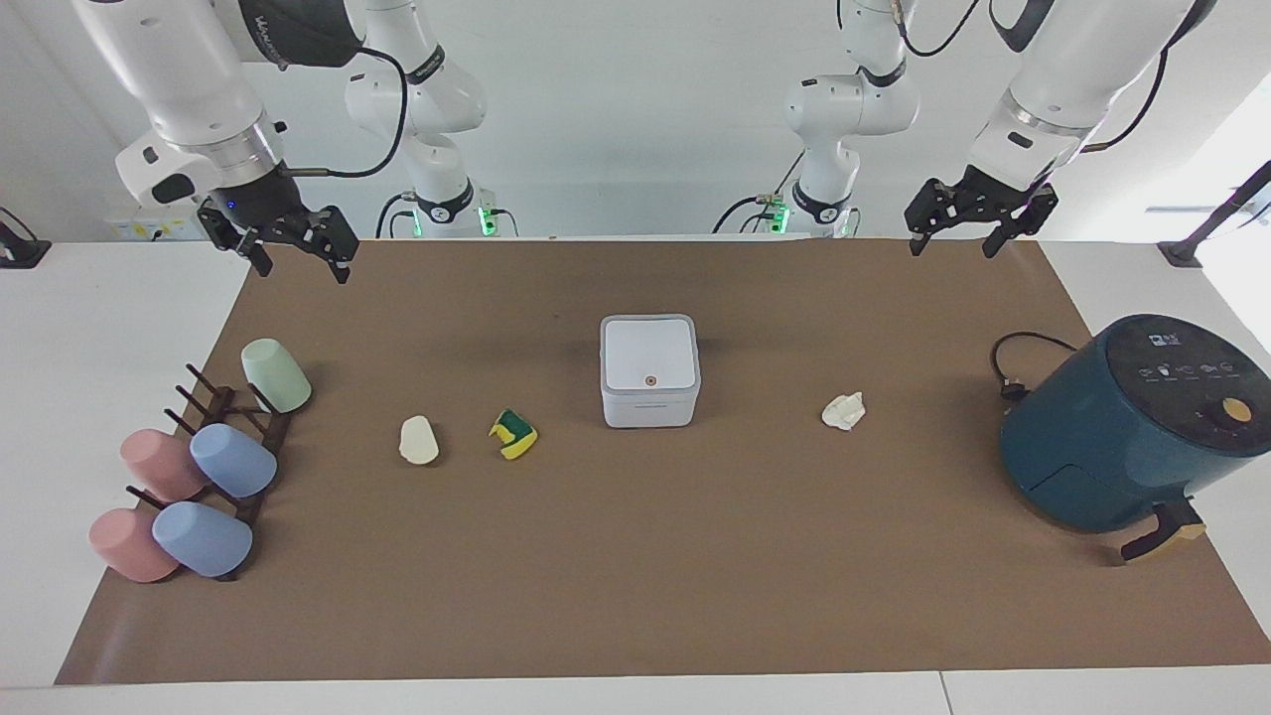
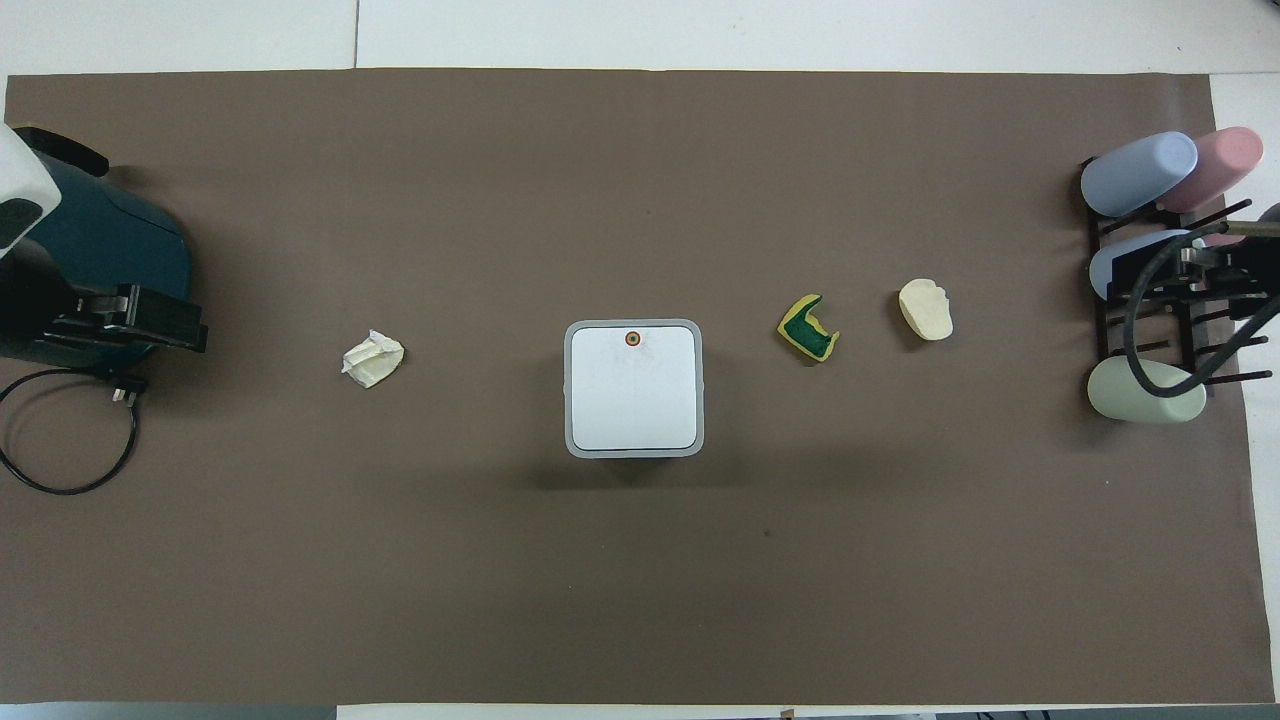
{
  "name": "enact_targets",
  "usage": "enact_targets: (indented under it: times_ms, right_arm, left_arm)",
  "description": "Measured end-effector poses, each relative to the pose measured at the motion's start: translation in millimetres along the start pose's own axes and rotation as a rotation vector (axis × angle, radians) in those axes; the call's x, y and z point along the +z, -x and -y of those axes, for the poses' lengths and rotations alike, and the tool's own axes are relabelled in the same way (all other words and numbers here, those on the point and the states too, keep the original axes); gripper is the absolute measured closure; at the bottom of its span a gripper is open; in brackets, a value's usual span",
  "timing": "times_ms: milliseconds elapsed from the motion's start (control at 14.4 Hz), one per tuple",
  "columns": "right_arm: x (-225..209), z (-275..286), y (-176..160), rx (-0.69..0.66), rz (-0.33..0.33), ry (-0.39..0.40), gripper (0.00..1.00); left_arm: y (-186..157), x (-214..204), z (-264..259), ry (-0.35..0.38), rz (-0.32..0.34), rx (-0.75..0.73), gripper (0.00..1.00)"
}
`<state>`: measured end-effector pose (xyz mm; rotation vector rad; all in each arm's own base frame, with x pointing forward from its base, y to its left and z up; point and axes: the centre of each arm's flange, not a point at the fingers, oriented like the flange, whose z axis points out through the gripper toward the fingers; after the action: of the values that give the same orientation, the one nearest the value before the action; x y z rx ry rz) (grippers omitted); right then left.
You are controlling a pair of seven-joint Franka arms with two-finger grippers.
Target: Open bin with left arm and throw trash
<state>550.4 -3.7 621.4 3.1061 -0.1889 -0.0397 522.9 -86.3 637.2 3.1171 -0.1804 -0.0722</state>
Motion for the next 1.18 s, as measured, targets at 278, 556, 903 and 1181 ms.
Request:
enact_targets:
  times_ms: [278, 556, 903, 1181]
  right_arm:
    - [0.1, -1.3, -0.1, 0.002, 0.000, 0.000, 0.00]
    - [0.1, -1.3, -0.1, 0.002, 0.000, 0.000, 0.00]
    - [0.1, -1.4, -0.1, 0.003, 0.000, 0.000, 0.00]
    - [1.6, -1.6, 1.8, 0.003, 0.018, 0.002, 0.00]
  left_arm:
    - [0.0, 0.0, -0.1, 0.000, 0.000, 0.000, 0.00]
    - [-0.1, 0.0, -0.1, 0.000, -0.001, 0.000, 0.00]
    - [-4.6, -3.6, -3.7, 0.002, -0.044, -0.011, 0.04]
    - [-8.6, 5.9, -60.6, 0.008, -0.059, -0.024, 0.42]
